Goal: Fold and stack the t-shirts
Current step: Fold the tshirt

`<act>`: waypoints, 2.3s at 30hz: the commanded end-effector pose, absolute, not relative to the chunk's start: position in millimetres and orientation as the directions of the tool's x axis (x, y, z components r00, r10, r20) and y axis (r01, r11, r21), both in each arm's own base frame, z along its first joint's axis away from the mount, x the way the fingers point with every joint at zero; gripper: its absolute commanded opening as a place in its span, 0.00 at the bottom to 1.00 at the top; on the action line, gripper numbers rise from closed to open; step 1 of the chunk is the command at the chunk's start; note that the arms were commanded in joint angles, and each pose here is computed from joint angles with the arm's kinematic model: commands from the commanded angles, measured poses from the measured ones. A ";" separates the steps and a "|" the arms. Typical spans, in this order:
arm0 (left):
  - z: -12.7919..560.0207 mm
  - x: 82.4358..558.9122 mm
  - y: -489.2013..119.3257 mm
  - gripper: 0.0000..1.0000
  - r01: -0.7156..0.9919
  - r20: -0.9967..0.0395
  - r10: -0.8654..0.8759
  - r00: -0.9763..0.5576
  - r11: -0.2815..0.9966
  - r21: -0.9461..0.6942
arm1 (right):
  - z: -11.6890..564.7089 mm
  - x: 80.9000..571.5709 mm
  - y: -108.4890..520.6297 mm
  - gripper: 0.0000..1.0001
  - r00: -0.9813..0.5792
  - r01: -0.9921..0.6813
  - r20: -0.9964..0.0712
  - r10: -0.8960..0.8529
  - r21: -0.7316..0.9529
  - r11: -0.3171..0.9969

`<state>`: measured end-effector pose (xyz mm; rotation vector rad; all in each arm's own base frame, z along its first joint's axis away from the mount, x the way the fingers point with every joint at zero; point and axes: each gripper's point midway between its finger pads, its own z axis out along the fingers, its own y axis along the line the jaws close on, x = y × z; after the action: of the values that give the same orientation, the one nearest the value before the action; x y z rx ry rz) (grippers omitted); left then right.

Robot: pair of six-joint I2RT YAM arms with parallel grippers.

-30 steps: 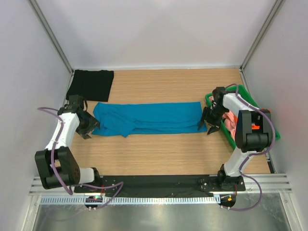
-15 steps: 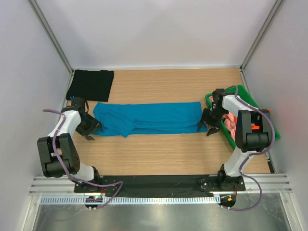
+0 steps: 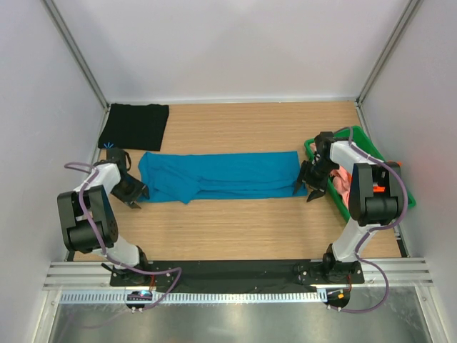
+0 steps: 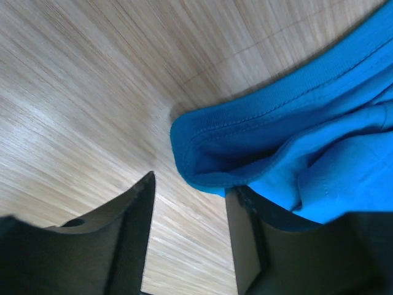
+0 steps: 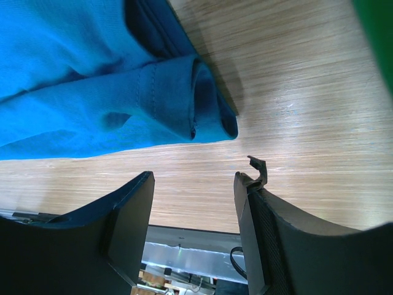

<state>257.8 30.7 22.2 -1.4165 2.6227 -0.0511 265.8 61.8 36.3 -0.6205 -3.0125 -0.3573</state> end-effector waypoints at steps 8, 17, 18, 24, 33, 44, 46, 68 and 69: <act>21.4 251.4 42.0 0.26 -0.852 -0.164 -0.855 -0.493 0.512 -0.108 | 38.0 270.5 59.5 0.61 -0.918 0.397 0.067 0.392 0.210 0.893; 8.8 231.0 38.9 0.22 -0.880 -0.115 -0.880 -0.460 0.470 -0.075 | 40.0 271.9 56.8 0.60 -0.911 0.411 0.062 0.407 0.195 0.891; 7.5 232.1 39.9 0.21 -0.882 -0.119 -0.883 -0.454 0.465 -0.081 | 40.3 271.4 56.1 0.60 -0.910 0.413 0.063 0.409 0.189 0.891; 9.4 239.2 41.4 0.23 -0.870 -0.114 -0.873 -0.474 0.484 -0.091 | 44.1 273.6 52.6 0.58 -0.906 0.421 0.044 0.420 0.174 0.890; 32.1 249.5 45.6 0.52 -0.855 -0.188 -0.865 -0.465 0.494 -0.158 | 42.5 281.3 50.7 0.58 -0.896 0.440 0.011 0.443 0.151 0.885; 11.2 256.2 47.7 0.52 -0.850 -0.168 -0.858 -0.485 0.508 -0.139 | 37.0 297.0 62.0 0.59 -0.928 0.363 -0.060 0.368 0.082 0.928; 9.6 262.2 48.7 0.50 -0.847 -0.176 -0.857 -0.485 0.510 -0.148 | 35.2 297.6 62.4 0.58 -0.932 0.353 -0.060 0.358 0.073 0.933; 20.5 258.2 67.5 0.00 -0.813 -0.208 -0.818 -0.537 0.567 -0.133 | 26.5 283.5 69.7 0.50 -0.944 0.318 -0.073 0.321 0.045 0.947; 21.4 258.9 67.1 0.00 -0.808 -0.207 -0.815 -0.542 0.573 -0.139 | 22.0 274.5 70.1 0.47 -0.946 0.318 -0.060 0.319 0.038 0.947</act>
<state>258.2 57.5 14.8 -1.3932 2.5780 -0.0714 284.1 68.0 21.6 -0.5087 -3.1542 -0.0620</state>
